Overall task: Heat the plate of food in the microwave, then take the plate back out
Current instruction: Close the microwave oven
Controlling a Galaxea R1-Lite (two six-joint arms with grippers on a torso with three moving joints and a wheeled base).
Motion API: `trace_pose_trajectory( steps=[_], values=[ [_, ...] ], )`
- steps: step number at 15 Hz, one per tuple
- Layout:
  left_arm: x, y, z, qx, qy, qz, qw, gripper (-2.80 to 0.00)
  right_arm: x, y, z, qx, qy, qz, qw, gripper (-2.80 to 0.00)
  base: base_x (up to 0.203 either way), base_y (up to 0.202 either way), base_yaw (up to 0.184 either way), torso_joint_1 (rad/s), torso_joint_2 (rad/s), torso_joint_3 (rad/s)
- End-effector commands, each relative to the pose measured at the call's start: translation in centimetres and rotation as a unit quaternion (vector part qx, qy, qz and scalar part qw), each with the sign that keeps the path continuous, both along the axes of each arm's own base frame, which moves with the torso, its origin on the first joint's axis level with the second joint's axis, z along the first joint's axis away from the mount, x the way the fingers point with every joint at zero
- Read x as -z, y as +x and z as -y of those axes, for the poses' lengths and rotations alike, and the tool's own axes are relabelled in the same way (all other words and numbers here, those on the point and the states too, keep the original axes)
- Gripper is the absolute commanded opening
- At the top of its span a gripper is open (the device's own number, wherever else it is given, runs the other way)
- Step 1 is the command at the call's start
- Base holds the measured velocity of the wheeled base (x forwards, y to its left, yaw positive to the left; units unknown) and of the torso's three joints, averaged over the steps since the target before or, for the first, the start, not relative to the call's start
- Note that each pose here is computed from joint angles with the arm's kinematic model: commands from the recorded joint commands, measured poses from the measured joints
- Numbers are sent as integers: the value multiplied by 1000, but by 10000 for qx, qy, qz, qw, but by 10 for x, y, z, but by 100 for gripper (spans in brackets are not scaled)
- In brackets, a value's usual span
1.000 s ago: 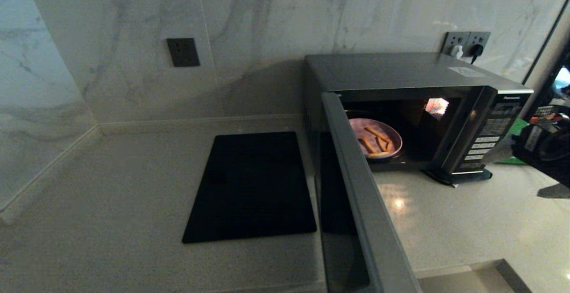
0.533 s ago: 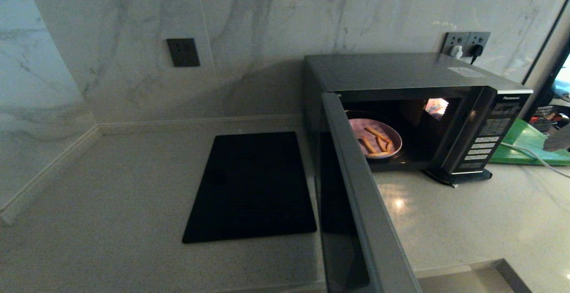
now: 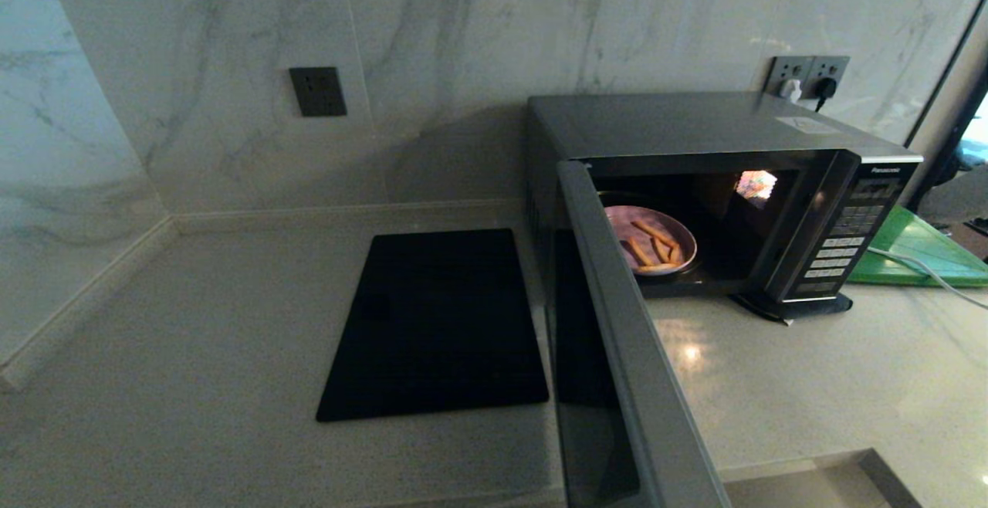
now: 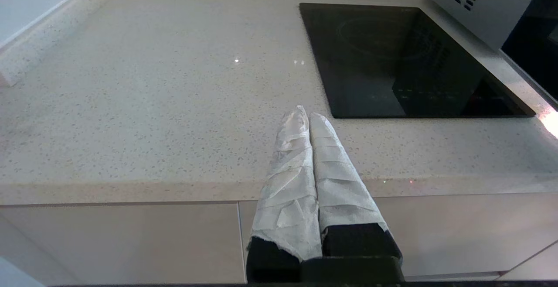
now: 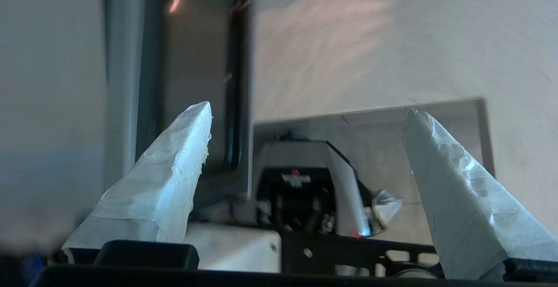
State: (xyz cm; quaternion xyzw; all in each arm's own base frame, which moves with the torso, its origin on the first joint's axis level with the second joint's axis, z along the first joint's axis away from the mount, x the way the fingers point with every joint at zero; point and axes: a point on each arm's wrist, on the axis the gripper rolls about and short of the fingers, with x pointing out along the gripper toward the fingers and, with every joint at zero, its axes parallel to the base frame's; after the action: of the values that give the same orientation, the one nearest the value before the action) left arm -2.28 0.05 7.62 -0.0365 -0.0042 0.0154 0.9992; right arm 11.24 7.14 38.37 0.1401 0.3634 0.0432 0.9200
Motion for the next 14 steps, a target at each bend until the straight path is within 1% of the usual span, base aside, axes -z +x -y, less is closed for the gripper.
trace_pose_trajectory(
  steps=[1,3,5,6,8,9,10,12,14],
  values=[
    [0,0,0,-6,-3,-5,10000,-280,4,1,-18,-586,-205,-94,9980,0,0,0,0,0,0,0],
    [0,0,0,-6,-3,-5,10000,-280,8,4,-33,-890,-428,-144,9950,0,0,0,0,0,0,0],
    [0,0,0,-6,-3,-5,10000,-280,15,14,-46,-713,-883,-54,9935,0,0,0,0,0,0,0],
    [0,0,0,-6,-3,-5,10000,-280,16,18,-52,-666,-921,29,9935,0,0,0,0,0,0,0],
    [0,0,0,-6,-3,-5,10000,-280,17,22,-58,-713,-913,40,9933,0,0,0,0,0,0,0],
    [0,0,0,-6,-3,-5,10000,-280,17,23,-60,-735,-895,64,9932,-280,0,0,0,0,0,0],
    [0,0,0,-6,-3,-5,10000,-280,17,25,-63,-758,-849,135,9934,-280,0,0,0,0,0,0],
    [0,0,0,-6,-3,-5,10000,-280,15,22,-70,-1110,-941,306,9889,-280,0,0,0,0,0,0],
    [0,0,0,-6,-3,-5,10000,-280,16,15,-80,-1442,-975,333,9842,-280,0,0,0,0,0,0]
  ],
)
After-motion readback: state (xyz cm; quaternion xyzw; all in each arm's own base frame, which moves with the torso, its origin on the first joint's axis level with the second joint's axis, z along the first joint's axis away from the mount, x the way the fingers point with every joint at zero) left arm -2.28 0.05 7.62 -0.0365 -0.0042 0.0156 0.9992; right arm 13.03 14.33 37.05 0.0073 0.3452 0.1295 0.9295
